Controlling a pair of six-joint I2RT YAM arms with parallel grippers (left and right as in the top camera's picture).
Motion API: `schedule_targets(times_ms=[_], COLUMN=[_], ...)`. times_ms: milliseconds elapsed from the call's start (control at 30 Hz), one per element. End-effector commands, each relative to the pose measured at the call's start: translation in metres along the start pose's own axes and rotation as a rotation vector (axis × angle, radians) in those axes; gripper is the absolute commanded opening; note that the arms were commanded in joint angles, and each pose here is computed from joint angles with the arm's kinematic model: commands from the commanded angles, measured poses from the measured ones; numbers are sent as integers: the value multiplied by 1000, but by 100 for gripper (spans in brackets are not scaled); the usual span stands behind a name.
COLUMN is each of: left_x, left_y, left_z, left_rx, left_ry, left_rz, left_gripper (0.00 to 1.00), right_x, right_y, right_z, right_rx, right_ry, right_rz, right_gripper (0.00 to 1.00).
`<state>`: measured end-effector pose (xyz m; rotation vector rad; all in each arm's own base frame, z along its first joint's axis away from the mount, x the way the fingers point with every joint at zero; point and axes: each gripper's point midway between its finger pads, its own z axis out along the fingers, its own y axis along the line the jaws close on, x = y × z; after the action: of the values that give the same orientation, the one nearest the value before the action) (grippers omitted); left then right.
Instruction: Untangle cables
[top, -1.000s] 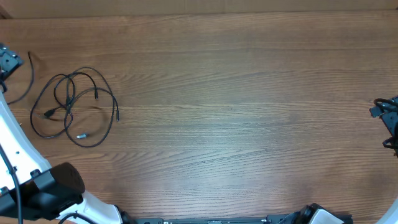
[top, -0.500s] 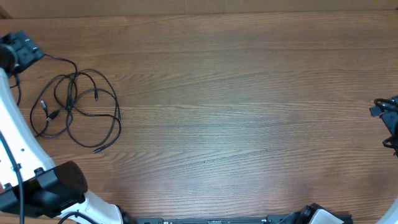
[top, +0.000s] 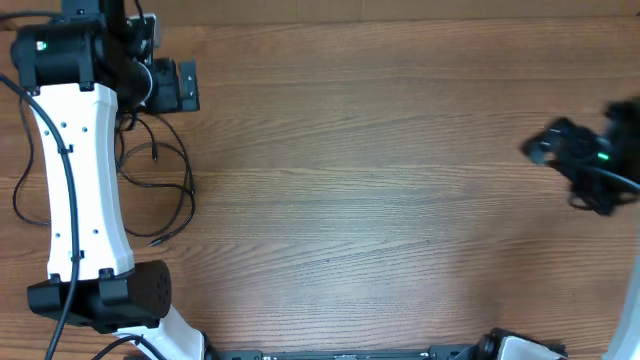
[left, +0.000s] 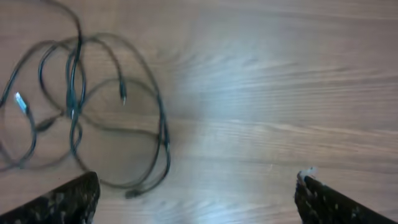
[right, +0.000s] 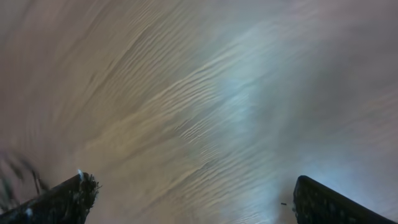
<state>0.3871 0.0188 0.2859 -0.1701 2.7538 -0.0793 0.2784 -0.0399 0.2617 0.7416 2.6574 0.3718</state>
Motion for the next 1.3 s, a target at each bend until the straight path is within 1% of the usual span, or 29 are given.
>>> schedule_targets(times_ms=[0,100,233,267,400,533,633,700,733,833,933,1033,1100,1167,1233,1267], left_x=[15,30,31,32,41,61,86,113,134,164,191,207,210,209,206,203], left_y=[9,10,7,5,-2,-4,-4,-3,0,3,4,6,7,7,11,11], left_z=[-7,-8,-7,-7,-3,0,5,10,13,15,13,7,2,-5,-16,-24], left_rx=[-72,-80,-73,-72,-69,-73,-73,-70,-76,-79,-71,-69,-62,-56,-63,-58], left_ry=[37,98,103,107,133,183,245,310,356,417,447,426,361,268,148,61], left_rz=[-70,-106,-132,-127,-104,-66,-66,-69,-66,-45,-49,-48,-46,-42,-39,-35], left_gripper=[100,100,100,100,100,100,100,100,100,100,100,100,100,100,100,100], right_x=[6,9,11,16,31,42,55,66,77,90,101,110,113,115,114,113], right_y=[43,71,100,104,96,76,64,54,45,33,24,18,18,19,22,25], right_z=[20,45,85,97,107,102,97,96,97,100,105,107,106,104,97,90], right_rx=[-62,-66,-66,-60,-22,54,102,135,157,186,187,175,151,118,74,40], right_ry=[54,85,125,160,246,307,369,422,467,511,512,476,425,354,267,206], right_rz=[-199,-304,-397,-412,-403,-385,-372,-361,-352,-345,-339,-332,-335,-332,-334,-341], right_gripper=[100,100,100,100,100,100,100,100,100,100,100,100,100,100,100,100])
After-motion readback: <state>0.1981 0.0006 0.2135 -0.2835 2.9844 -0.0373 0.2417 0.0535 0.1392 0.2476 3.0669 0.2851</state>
